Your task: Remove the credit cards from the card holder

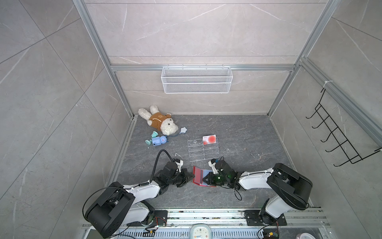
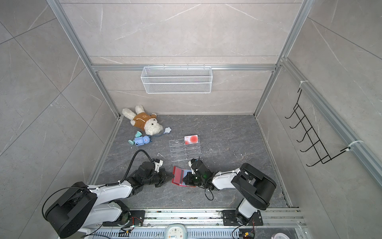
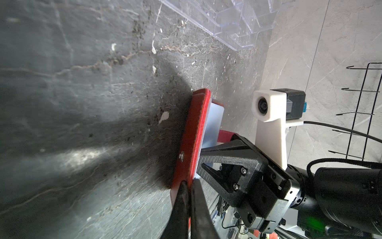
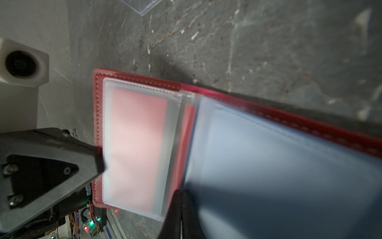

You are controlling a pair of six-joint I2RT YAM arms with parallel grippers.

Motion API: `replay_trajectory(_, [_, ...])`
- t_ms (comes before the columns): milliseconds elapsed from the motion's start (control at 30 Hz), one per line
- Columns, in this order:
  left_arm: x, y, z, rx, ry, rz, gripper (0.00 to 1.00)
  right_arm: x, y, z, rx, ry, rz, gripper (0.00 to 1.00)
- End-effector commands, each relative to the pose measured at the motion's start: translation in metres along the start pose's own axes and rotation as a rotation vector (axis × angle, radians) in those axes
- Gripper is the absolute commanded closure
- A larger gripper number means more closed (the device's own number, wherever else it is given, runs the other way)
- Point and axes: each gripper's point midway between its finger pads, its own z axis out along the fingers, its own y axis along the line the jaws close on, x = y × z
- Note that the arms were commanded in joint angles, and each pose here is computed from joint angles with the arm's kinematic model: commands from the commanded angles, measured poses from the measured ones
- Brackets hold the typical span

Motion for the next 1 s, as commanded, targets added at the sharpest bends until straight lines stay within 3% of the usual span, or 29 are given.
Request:
replay_trajectory(0, [-0.002, -0.016, -0.004, 0.029, 0.000, 0.057, 1.00, 0.015, -0.022, 0.000, 0.070, 0.034, 0.032, 0.92])
replay_trajectory(267, [-0.004, -0.017, -0.015, -0.006, -0.026, 0.101, 1.00, 0.005, -0.011, -0.014, 0.058, 0.000, 0.025, 0.86])
replay_trajectory(633, [-0.004, -0.028, -0.016, 0.006, -0.013, 0.141, 1.00, -0.006, -0.045, -0.047, 0.272, -0.038, 0.038, 0.84])
replay_trajectory(967, [-0.004, -0.036, -0.014, 0.023, 0.007, 0.165, 1.00, 0.001, -0.063, -0.044, 0.343, -0.018, 0.048, 0.85])
